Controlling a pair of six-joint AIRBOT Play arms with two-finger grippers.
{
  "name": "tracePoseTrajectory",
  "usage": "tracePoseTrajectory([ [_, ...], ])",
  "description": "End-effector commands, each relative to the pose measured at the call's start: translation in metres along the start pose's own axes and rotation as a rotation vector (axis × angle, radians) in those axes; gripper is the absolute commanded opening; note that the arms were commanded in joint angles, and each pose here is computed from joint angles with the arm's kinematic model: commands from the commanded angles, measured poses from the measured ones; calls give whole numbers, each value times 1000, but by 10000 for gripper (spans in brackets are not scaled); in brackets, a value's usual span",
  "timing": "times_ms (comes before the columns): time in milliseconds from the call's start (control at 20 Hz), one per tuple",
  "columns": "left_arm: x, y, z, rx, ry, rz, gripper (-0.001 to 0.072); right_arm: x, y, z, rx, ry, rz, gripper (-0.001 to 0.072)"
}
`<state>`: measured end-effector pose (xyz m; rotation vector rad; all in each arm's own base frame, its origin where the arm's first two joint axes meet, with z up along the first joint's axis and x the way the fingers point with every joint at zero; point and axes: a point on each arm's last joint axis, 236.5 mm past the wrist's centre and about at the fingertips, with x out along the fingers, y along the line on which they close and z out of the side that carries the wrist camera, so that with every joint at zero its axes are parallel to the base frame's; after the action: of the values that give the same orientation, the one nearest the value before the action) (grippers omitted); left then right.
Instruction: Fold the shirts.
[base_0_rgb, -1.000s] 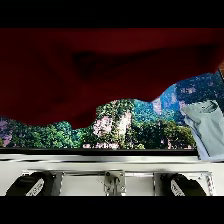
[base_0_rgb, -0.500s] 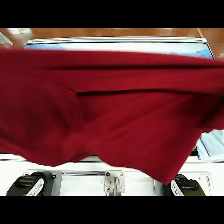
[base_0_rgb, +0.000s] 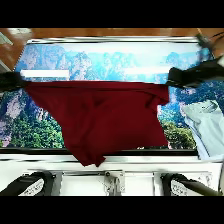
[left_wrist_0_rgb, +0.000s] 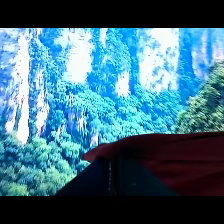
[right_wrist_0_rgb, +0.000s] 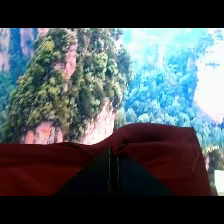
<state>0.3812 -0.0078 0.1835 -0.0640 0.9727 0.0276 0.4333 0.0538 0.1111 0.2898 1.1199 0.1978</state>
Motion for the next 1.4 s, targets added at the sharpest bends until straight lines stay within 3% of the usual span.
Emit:
tracePoseTrajectory([
  [0, 121, -8, 17, -47, 31, -21, 40, 105, -33, 52, 74, -147, 14, 64],
  [200, 205, -42, 28, -171, 4, -164, 41, 146, -36, 85, 207, -281, 84, 64],
  [350, 248, -69, 5, -302, 103, -268, 42, 182, -32, 66, 169, -215, 65, 64],
  [400, 258, -79, -9, -343, 164, -302, 42, 191, -27, 58, 168, -183, 71, 91],
  [450, 264, -86, -20, -373, 212, -328, 68, 197, -23, 53, 167, -165, 76, 234],
  [500, 266, -90, -29, -389, 255, -342, 312, 196, -20, 52, 172, -158, 88, 556],
  [550, 263, -87, -37, -383, 300, -340, 664, 189, -17, 49, 147, -136, 93, 672],
  [700, 225, -33, -79, -292, 543, -282, 688, 129, -63, 28, -47, 12, -54, 670],
  [800, 187, -3, -114, -263, 696, -300, 683, 80, -126, -23, -19, 227, -205, 668],
  [850, 174, 6, -134, -276, 743, -309, 684, 66, -143, -52, 36, 328, -199, 668],
  [950, 167, 12, -180, -356, 794, -299, 688, 54, -150, -103, 188, 467, -58, 670],
  [1100, 183, -10, -229, -463, 711, -345, 693, 58, -128, -115, 403, 422, 211, 670],
  [1350, 201, -54, -234, -561, 632, -470, 693, 61, -127, -110, 445, 381, 243, 670],
])
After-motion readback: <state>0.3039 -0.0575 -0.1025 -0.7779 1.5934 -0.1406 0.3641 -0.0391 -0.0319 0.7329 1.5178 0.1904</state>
